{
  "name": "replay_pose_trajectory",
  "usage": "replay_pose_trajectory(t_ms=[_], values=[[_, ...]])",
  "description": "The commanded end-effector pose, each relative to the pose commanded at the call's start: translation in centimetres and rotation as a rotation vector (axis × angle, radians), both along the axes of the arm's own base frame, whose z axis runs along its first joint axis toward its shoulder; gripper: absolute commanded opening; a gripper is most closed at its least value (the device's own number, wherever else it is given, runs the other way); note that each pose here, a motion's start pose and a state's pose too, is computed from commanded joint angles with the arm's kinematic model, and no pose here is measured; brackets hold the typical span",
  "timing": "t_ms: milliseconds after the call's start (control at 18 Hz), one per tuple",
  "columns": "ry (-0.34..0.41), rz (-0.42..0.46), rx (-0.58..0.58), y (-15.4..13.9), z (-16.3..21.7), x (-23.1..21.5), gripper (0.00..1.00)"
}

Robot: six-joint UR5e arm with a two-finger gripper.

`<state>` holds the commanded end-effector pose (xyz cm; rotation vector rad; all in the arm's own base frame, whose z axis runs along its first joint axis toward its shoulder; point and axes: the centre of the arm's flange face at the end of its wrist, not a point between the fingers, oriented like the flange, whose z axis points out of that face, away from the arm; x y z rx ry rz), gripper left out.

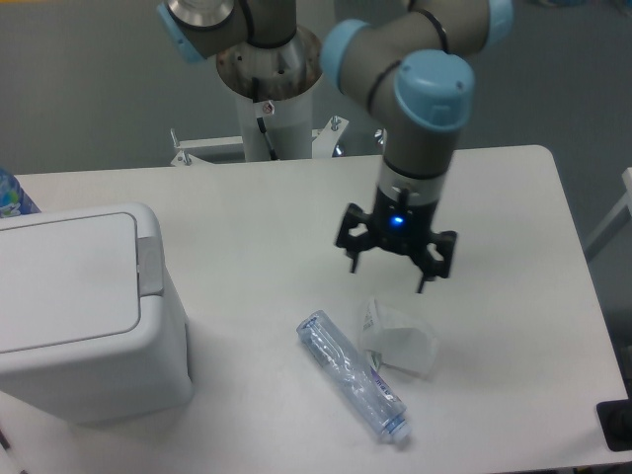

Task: Open the trash can
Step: 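Move the open gripper up and over toward the white trash can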

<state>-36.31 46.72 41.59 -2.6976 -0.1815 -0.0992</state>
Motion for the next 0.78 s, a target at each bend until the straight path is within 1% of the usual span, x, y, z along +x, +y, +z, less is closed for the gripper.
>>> replay_pose_trajectory(t_ms=[111, 222, 389, 556, 667, 778], values=[[-0.016, 0.029, 0.027, 0.7, 1.8, 2.1, 1.00], [-0.036, 0.026, 0.044, 2.2, 2.7, 4.6, 1.00], [-0.081, 0.039, 0.085, 2.7, 3.2, 5.0, 1.00], [-0.092, 0.049, 0.088, 2.7, 3.3, 5.1, 1.00], [-0.106, 0.096, 0.095, 2.9, 4.1, 5.1, 1.00], [-0.130, 0.151, 0.124, 3.4, 5.9, 5.1, 1.00]])
